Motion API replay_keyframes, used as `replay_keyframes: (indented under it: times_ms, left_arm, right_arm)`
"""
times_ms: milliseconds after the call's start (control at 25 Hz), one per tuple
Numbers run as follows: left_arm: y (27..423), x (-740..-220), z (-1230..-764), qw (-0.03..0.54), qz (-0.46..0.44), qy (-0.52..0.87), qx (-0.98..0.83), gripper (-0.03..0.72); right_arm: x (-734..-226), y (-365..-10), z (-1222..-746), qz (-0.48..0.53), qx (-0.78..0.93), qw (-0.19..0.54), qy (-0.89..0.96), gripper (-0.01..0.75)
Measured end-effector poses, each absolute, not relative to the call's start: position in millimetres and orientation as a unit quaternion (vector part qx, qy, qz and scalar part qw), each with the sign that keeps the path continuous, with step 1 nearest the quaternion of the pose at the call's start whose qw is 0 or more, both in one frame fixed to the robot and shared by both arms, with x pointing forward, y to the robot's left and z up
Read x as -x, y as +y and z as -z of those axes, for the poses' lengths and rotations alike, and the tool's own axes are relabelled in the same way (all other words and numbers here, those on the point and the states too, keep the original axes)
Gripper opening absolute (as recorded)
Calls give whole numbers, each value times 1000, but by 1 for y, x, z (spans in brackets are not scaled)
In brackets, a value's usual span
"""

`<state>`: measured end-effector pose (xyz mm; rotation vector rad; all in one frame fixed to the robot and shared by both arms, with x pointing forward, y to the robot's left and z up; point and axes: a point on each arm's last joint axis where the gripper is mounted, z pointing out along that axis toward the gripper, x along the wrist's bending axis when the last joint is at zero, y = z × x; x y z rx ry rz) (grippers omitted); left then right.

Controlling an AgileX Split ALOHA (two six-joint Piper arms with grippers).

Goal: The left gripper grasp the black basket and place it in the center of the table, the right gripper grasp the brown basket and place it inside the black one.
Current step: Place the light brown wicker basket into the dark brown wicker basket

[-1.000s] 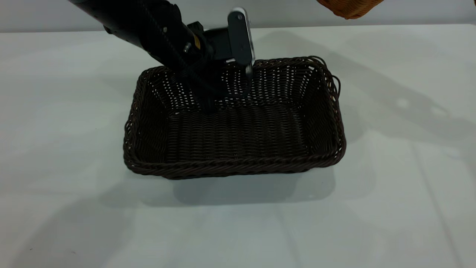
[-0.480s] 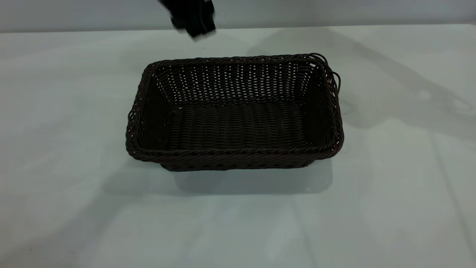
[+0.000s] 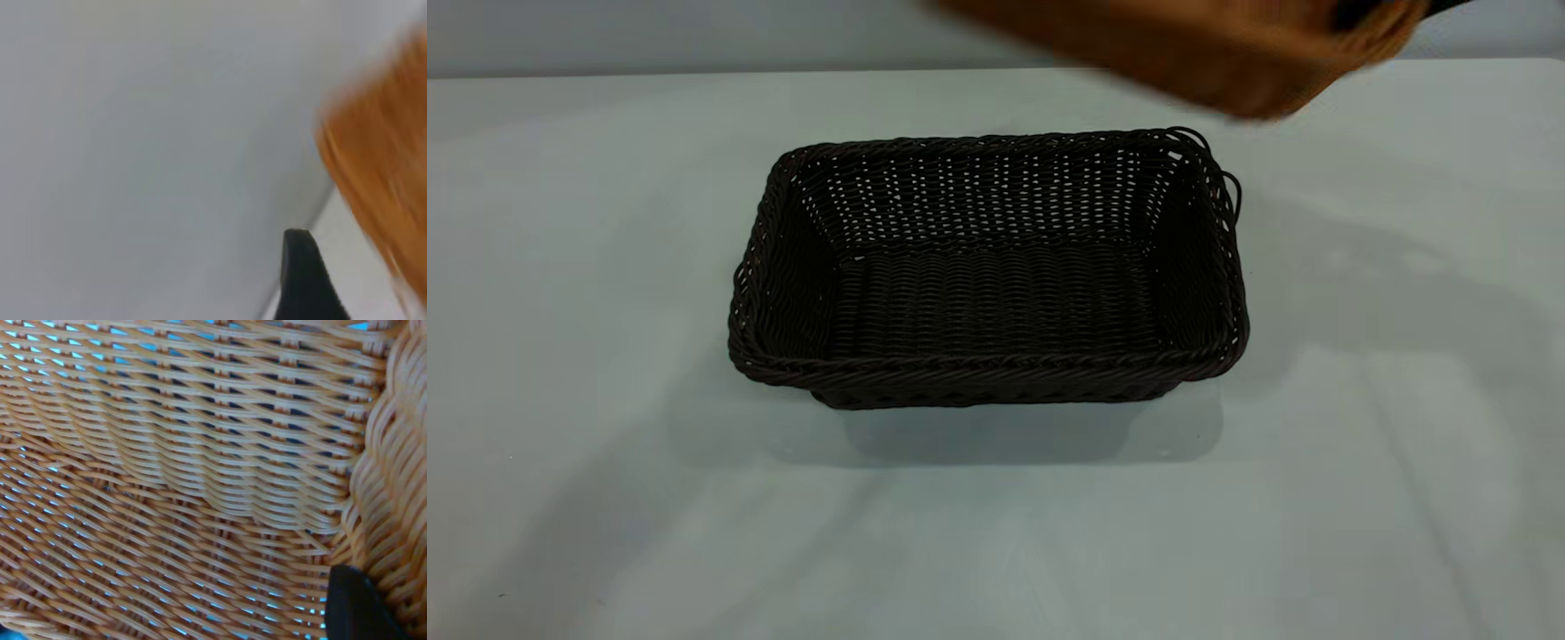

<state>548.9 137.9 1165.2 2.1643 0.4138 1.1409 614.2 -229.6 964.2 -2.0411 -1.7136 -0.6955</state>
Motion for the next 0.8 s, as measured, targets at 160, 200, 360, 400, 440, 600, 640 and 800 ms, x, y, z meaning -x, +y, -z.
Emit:
replay_keyframes:
  times_ms: [160,200,360,400,440,600,640,800]
  left_arm:
    - [147,-533,-1188,351,-448,173,-804,391]
    - [148,-531,-1190,354,-450,174,-801,391]
    - [150,-527,-1194,358,-451,177,-798,391]
    - [150,-527,-1193,356,-449,178,-800,391]
    - [150,-527,-1192,352,-445,180,-803,391]
    - [152,-525,-1185,334,-422,189,-821,391]
    - [152,-524,-1184,329,-416,193,-826,391]
    - [154,-522,-1178,310,-394,202,-841,391]
  right_arm:
    - [-602,-180,-953,195,668,196,-691,71]
    - [-601,-169,-947,180,654,198,-708,71]
    - [-604,-140,-924,142,626,210,-737,71]
    - [-607,-137,-916,135,625,214,-738,71]
    - [-609,-134,-910,129,624,219,-739,71]
    - [-616,-134,-889,106,622,221,-744,71]
    - [-616,-134,-886,102,621,219,-746,71]
    - [-617,-136,-882,90,619,212,-751,71]
